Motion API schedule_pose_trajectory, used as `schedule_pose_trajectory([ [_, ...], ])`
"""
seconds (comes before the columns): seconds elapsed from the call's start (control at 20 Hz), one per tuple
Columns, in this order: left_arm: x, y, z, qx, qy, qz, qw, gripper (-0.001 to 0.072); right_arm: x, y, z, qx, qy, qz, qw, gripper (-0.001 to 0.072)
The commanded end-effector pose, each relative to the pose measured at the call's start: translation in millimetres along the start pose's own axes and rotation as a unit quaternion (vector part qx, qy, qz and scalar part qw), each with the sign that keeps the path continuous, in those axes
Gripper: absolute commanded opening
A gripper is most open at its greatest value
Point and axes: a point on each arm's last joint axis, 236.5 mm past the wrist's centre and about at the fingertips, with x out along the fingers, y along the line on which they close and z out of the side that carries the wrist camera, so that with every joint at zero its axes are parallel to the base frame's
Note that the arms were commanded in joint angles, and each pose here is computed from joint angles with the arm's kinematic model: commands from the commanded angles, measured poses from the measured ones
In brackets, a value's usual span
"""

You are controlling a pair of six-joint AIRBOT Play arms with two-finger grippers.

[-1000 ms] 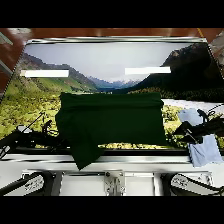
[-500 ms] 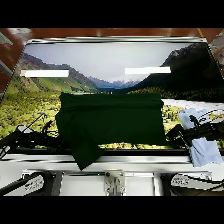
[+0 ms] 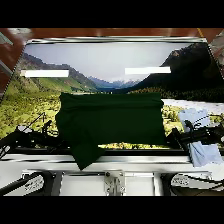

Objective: Fold the shirts.

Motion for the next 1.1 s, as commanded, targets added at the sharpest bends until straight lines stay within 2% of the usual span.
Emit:
schedule_pose_trajectory([
  [0.0,-6.6,-7.2,11.6,0.01,-0.014,-0.004,1.0,0.0034,2.5,13.2,16.3,-0.002,-0.037,0.029,0.999,0.0203],
  [0.05,-11.1,-11.2,18.8,0.018,-0.023,-0.005,1.0,0.0034,4.8,19.7,16.0,-0.019,-0.035,0.034,0.999,0.0179],
  [0.1,-17.4,-16.7,27.8,0.033,-0.034,-0.005,0.999,0.0034,9.1,27.0,12.6,-0.045,-0.027,0.035,0.998,0.0066],
  [0.3,-55.6,-53.7,61.7,0.109,-0.069,-0.016,0.992,0.0033,13.1,61.9,13.5,-0.162,-0.004,0.003,0.987,0.0062],
  [0.6,-116.8,-104.1,118.2,0.176,-0.161,-0.016,0.971,0.0033,-48.6,148.6,91.4,-0.245,-0.142,-0.024,0.959,0.0062],
  [0.75,-135.8,-117.1,157.3,0.161,-0.214,-0.021,0.963,0.0033,-66.8,183.1,130.8,-0.25,-0.228,-0.029,0.941,0.0061],
  [0.9,-129.2,-132.1,185.1,0.141,-0.207,-0.062,0.966,0.0033,-59.5,201.0,153.6,-0.257,-0.246,-0.03,0.934,0.0062],
  [1.05,-120.9,-130.2,216.4,0.119,-0.209,-0.076,0.968,0.0033,-56.0,212.8,180.1,-0.247,-0.275,-0.029,0.929,0.0061],
])
